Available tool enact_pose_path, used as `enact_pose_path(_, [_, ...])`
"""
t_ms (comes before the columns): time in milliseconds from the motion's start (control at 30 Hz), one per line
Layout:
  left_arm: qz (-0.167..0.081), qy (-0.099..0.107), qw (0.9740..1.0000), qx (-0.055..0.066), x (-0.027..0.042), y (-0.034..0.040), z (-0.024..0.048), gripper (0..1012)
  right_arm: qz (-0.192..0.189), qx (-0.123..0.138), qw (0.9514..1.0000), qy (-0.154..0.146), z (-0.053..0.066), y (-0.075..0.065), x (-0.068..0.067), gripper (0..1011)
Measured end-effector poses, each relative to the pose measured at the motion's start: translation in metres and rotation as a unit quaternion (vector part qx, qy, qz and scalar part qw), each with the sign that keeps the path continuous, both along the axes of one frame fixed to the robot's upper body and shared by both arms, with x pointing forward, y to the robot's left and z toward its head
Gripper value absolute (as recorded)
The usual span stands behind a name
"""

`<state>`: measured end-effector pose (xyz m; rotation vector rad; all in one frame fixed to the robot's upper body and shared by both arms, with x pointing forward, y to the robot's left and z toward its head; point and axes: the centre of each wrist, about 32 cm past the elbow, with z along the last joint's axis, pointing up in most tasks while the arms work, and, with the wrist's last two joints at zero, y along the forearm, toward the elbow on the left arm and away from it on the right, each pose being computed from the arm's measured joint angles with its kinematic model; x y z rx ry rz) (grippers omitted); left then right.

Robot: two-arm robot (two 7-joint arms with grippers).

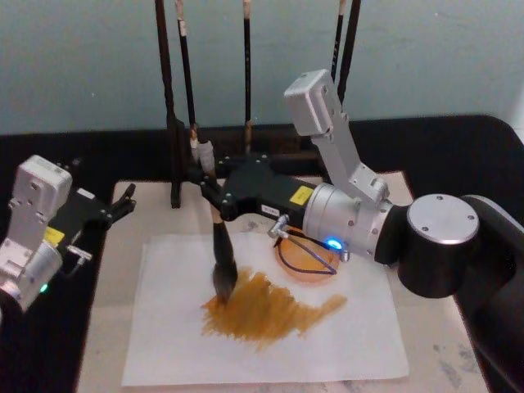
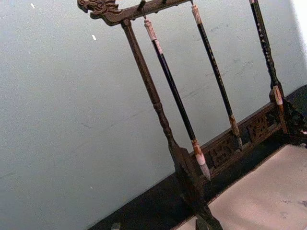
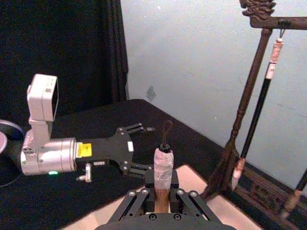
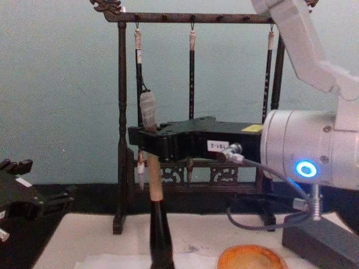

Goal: Pick up the brush from the inkstone, write on the paper, then place the brush back to its original position.

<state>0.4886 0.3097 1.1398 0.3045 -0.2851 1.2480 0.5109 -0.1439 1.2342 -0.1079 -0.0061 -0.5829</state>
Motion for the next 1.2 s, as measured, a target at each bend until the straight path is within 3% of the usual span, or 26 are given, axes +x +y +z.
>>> enact_pose_path(800, [0.0,0.0,1.0,0.0,0.0,0.0,0.0,1010,-0.058,-0.044,0.9972,-0.016,0.013,-0.025,-0.004,155])
enact_pose_path(1033, [0.0,0.0,1.0,0.0,0.0,0.0,0.0,1009,-0.051,-0.025,0.9981,-0.024,0.021,-0.022,-0.003,154])
enact_pose_path(1200, [0.0,0.0,1.0,0.0,0.0,0.0,0.0,1010,-0.023,-0.005,0.9992,-0.033,0.024,-0.01,0.0,154])
